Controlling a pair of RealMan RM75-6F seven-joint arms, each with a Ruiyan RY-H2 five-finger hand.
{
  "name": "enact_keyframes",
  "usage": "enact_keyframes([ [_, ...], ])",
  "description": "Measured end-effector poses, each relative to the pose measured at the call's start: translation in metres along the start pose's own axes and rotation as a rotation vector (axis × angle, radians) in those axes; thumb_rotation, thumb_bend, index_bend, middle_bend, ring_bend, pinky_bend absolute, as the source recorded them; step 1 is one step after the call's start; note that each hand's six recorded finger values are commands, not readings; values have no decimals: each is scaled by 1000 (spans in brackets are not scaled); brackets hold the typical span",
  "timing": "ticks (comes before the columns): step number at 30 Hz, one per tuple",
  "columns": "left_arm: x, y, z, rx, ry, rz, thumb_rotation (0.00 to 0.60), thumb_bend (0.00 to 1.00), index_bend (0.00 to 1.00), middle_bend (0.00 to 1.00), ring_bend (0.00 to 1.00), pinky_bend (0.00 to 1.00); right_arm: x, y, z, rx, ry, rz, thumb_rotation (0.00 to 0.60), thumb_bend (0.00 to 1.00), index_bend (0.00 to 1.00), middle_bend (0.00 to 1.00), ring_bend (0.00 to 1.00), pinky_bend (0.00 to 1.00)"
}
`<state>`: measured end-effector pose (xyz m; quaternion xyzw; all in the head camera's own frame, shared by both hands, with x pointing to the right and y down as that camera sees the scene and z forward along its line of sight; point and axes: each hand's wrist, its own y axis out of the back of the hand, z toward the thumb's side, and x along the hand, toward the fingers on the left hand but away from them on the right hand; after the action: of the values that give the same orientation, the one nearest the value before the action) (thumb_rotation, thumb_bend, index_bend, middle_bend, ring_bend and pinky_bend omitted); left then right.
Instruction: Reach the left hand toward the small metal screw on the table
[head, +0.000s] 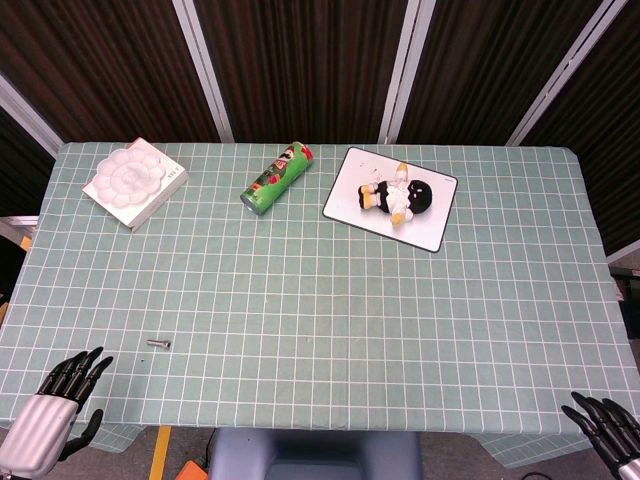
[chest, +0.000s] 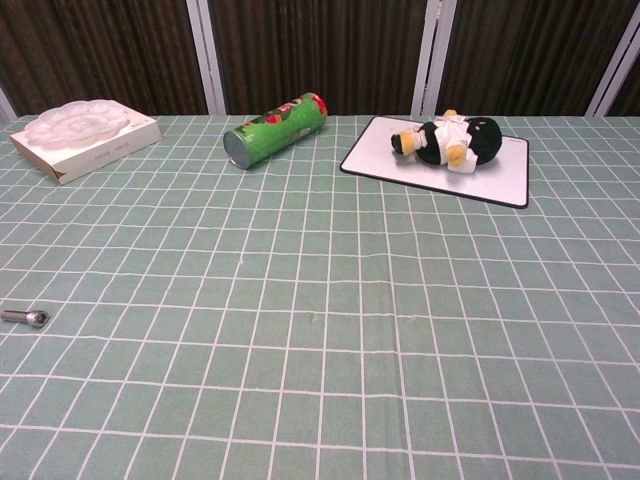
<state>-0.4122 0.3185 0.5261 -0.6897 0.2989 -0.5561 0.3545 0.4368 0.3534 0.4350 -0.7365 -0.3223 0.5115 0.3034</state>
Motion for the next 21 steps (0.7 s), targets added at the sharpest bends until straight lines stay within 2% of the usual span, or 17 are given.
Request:
enact_keyframes([
  [5, 1, 0, 4, -6, -13, 15, 600, 492, 0, 0, 0, 146, 3, 0, 2, 2, 15, 4, 600, 179, 0, 0, 0, 0],
  [7, 4, -2, 7, -15, -29, 24, 600, 480, 0, 18, 23, 203, 2, -1, 2, 0, 19, 6, 600, 179, 0, 0, 0, 0],
  [9, 8, -6, 10, -20, -38, 31, 600, 471, 0, 116, 144, 388, 1, -2, 2, 1, 22, 2, 600, 180, 0, 0, 0, 0],
  [10, 12, -9, 11, -23, -43, 35, 600, 467, 0, 208, 258, 534, -1, -2, 3, 3, 24, -1, 600, 180, 0, 0, 0, 0],
  [11, 16, -12, 12, -25, -46, 38, 600, 465, 0, 336, 407, 704, -2, -3, 3, 6, 24, -2, 600, 180, 0, 0, 0, 0],
  [12, 20, -16, 13, -25, -48, 41, 600, 465, 1, 459, 536, 828, -3, -4, 3, 9, 25, -4, 600, 180, 0, 0, 0, 0],
  [14, 33, -27, 14, -26, -50, 36, 600, 467, 25, 660, 723, 967, -5, -7, 6, 21, 32, -6, 600, 179, 0, 0, 0, 0],
  [18, 59, -47, 15, -20, -45, 19, 600, 466, 155, 929, 952, 1000, -12, -17, 12, 56, 50, -2, 600, 180, 0, 0, 0, 0],
  [21, 77, -58, 15, -19, -35, 39, 600, 467, 281, 998, 1000, 1000, -18, -27, 15, 74, 56, 22, 600, 179, 0, 0, 0, 0],
])
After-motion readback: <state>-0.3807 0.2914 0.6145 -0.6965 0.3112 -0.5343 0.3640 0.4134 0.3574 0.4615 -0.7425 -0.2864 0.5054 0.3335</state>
